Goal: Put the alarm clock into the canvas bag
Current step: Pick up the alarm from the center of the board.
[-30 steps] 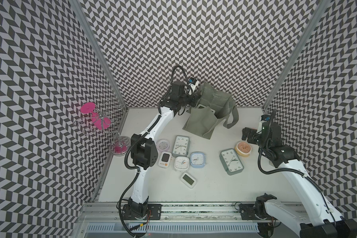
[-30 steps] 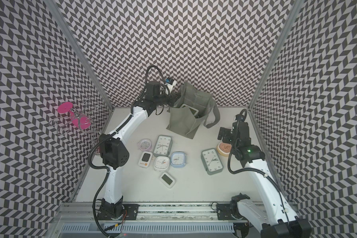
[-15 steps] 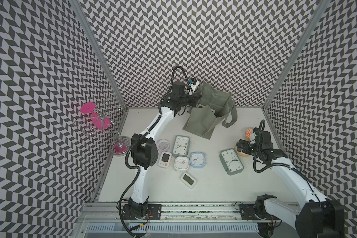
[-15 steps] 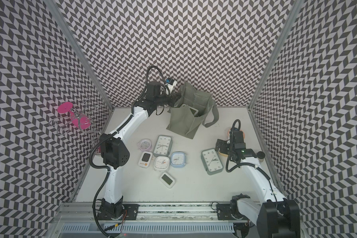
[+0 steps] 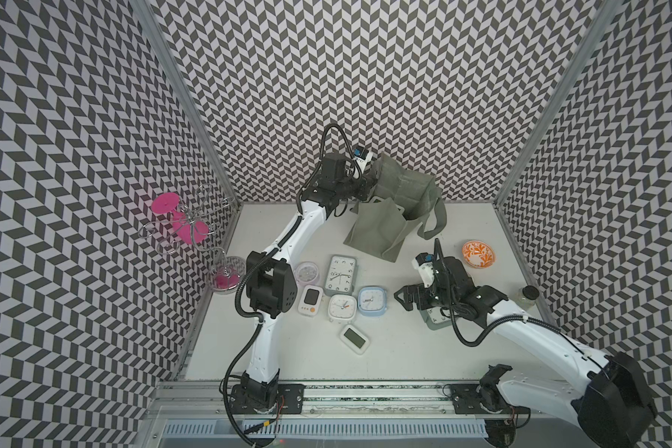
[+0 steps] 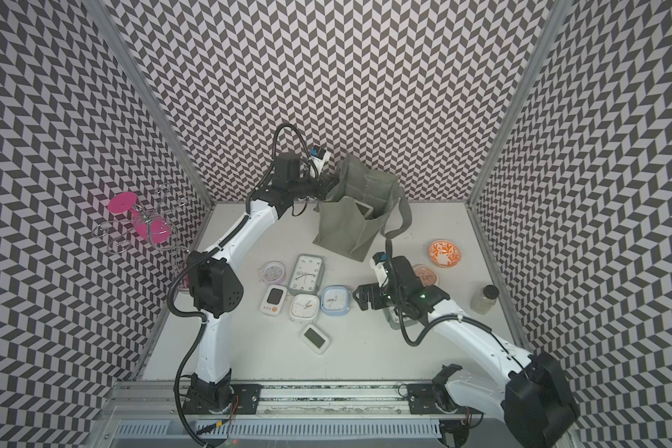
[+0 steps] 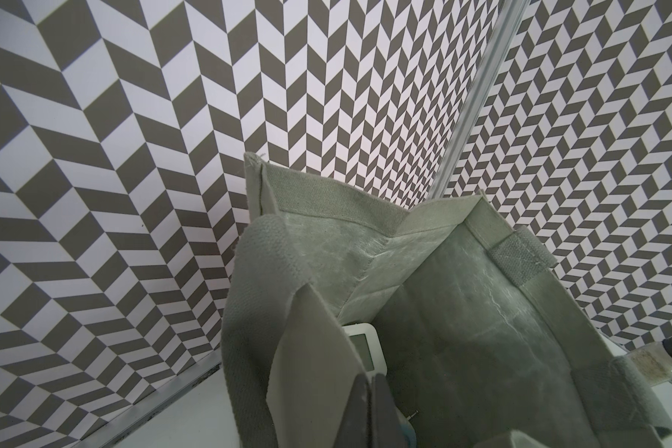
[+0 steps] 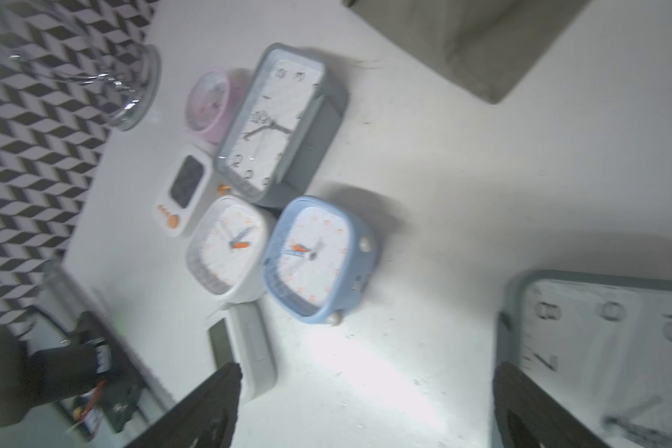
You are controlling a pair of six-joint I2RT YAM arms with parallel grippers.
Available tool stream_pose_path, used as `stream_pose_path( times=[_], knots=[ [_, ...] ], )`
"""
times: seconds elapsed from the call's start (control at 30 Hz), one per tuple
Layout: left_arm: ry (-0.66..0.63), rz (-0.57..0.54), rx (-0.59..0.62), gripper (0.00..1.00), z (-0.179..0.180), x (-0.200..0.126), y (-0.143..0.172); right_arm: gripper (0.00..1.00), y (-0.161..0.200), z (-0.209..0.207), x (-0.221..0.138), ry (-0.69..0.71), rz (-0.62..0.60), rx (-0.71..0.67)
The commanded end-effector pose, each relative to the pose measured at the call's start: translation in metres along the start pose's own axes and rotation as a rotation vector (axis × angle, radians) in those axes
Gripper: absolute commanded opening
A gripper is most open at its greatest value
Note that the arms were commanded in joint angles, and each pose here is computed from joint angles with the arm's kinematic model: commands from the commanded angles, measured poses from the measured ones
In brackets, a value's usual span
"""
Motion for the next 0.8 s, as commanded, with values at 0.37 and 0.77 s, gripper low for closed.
stream_pose_path(
  times=[0.37,0.77],
  knots=[
    [0.023,-0.06,0.022,0.0,-0.002,-0.002,-0.019,0.74,0.005,0.029,0.047,-0.28,0.061,0.295],
    [0.023,-0.059,0.018,0.0,0.0,-0.002,-0.018,0.67,0.029,0.012,0.074,-0.274,0.129,0.371]
  ],
)
Point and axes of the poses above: each gripper's point midway between its finger pads, its own x axis out along the fingers, its own z axis along the line the jaws close on, y = z × x, the point moved 2 cm from there along -x, back along the fingers, and after that the axes turned 8 degrees about x, right-handed, at the moved point
